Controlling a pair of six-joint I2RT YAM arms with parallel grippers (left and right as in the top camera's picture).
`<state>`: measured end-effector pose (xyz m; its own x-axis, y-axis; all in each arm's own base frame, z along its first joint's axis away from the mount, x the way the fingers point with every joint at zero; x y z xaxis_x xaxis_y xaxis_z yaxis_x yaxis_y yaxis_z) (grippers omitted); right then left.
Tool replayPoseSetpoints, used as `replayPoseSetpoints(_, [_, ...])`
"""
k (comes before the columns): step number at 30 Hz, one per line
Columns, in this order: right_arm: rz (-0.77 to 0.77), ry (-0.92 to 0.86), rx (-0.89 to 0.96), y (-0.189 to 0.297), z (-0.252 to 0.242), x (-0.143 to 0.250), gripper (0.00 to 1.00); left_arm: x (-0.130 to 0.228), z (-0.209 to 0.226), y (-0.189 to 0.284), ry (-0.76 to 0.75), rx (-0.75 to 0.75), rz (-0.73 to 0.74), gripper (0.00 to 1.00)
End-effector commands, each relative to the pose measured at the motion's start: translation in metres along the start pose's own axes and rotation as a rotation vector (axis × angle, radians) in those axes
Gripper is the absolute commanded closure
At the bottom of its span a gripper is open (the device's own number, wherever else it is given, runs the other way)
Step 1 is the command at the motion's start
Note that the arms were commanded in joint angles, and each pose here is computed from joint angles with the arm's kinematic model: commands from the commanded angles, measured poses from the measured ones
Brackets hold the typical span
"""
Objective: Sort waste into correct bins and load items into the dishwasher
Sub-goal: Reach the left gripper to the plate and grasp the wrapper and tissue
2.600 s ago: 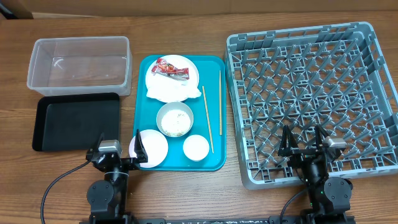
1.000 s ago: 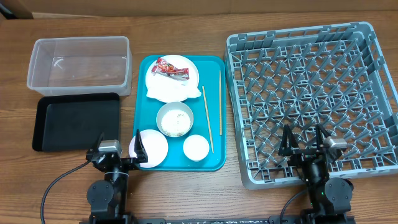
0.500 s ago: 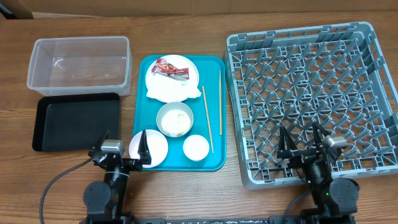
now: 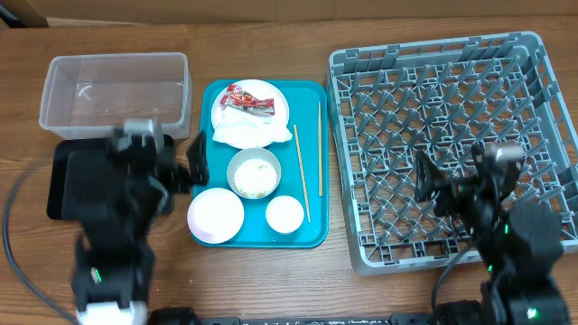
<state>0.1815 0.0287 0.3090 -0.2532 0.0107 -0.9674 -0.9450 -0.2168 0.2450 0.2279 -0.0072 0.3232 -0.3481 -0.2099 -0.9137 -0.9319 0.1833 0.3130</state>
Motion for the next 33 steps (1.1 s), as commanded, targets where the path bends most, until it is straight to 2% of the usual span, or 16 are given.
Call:
replayPoseSetpoints(1, [0.052, 0.004, 0.015, -0.011, -0.002, -0.032, 0.0, -0.05, -0.014, -0.03, 0.025, 0.065, 0.142, 0.0])
replayPoseSetpoints(7, [0.253, -0.02, 0.02, -0.043, -0.005, -0.056, 0.0, -0.087, -0.031, -0.104, -0.037, 0.028, 0.485, 0.0])
replayPoseSetpoints(11, [0.336, -0.037, -0.004, -0.064, -0.005, -0.063, 0.0, -0.091, -0.044, -0.155, -0.048, 0.049, 0.596, 0.0])
replayPoseSetpoints(14, [0.386, -0.054, -0.048, -0.08, -0.004, -0.055, 0.0, -0.079, -0.046, -0.194, -0.032, 0.089, 0.635, 0.0])
replayPoseSetpoints(19, [0.439, -0.075, -0.1, -0.094, -0.002, -0.044, 0.0, -0.039, -0.041, -0.243, 0.02, 0.163, 0.726, 0.0])
replayPoseSetpoints(20, [0.448, -0.077, -0.101, -0.096, -0.002, -0.043, 0.0, -0.03, -0.039, -0.251, 0.052, 0.159, 0.75, 0.07])
replayPoseSetpoints(21, [0.452, -0.078, -0.101, -0.096, -0.002, -0.042, 0.0, -0.021, -0.036, -0.258, 0.11, 0.123, 0.777, 0.14])
replayPoseSetpoints(22, [0.455, -0.078, -0.101, -0.097, -0.002, -0.041, 0.0, -0.011, -0.033, -0.264, 0.182, 0.061, 0.809, 0.14])
replayPoseSetpoints(25, [0.458, -0.078, -0.1, -0.097, -0.002, -0.041, 0.0, 0.019, -0.018, -0.275, 0.386, -0.269, 0.865, 0.1])
replayPoseSetpoints(27, [0.463, -0.079, -0.1, -0.097, -0.002, -0.04, 0.0, 0.037, -0.014, -0.279, 0.463, -0.453, 0.873, 0.07])
replayPoseSetpoints(29, [0.47, -0.081, -0.1, -0.097, -0.002, -0.039, 0.0, 0.052, -0.018, -0.284, 0.48, -0.53, 0.879, 0.04])
replayPoseSetpoints(33, [0.483, -0.083, -0.099, -0.096, -0.002, -0.037, 0.0, 0.075, -0.03, -0.299, 0.499, -0.558, 0.887, 0.0])
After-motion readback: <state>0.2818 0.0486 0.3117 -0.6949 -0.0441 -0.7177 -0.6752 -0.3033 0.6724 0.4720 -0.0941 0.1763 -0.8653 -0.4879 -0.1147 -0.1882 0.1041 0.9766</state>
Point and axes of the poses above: each gripper's point midway between its finger pads, its own y axis back along the fingers, its own z axis along the line the jaws close on, x = y × z, the point moved 9 cm from there along y, back along the fingers, and after that the axes turned 7 degrees about y, right-handed, at the moved point
